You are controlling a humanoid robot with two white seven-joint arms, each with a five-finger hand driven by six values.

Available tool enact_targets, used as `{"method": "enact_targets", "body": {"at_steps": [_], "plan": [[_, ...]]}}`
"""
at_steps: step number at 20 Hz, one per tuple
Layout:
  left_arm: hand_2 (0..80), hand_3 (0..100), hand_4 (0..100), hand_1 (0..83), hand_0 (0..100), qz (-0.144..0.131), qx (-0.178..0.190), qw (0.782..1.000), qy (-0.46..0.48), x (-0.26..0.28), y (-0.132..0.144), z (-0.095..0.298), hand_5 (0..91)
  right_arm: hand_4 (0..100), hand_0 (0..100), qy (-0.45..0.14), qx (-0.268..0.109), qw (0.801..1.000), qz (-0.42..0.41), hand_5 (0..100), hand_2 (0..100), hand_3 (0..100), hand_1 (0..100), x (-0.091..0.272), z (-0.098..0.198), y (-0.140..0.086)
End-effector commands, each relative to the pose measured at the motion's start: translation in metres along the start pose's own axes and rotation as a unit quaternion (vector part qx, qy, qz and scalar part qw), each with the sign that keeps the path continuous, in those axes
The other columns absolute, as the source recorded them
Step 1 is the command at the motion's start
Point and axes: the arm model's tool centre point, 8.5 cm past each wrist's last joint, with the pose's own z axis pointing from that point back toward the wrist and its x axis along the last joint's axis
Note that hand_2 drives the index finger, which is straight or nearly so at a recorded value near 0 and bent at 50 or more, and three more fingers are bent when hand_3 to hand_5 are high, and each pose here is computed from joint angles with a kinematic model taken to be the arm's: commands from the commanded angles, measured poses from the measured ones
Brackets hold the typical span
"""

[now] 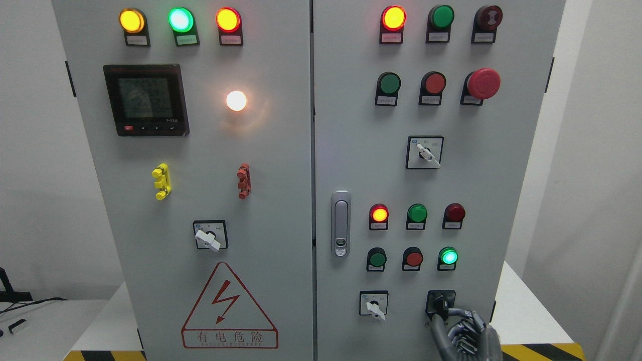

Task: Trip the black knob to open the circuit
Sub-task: 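Hold the black knob in the turned position with the right hand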

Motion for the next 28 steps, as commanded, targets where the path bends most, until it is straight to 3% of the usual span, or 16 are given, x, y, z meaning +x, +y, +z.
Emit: {"method": "enact_targets", "body": {"at_steps": [1, 28], "plan": [[0.0, 0, 0, 38.9, 12, 0.002, 0.0, 1.0, 0.0, 0.0, 0.0, 0.0, 0.0, 91, 40, 0.005, 0.009, 1.0, 0.002, 100, 47, 85, 75, -0.001, 0.001, 0.005], [0.0, 0, 0, 38.9, 12, 0.002, 0.0, 1.0, 0.0, 0.0, 0.0, 0.0, 0.0, 89, 39, -0.027, -0.004, 0.997, 0.073, 100, 45, 83, 75, -0.012, 0.005, -0.006]]}}
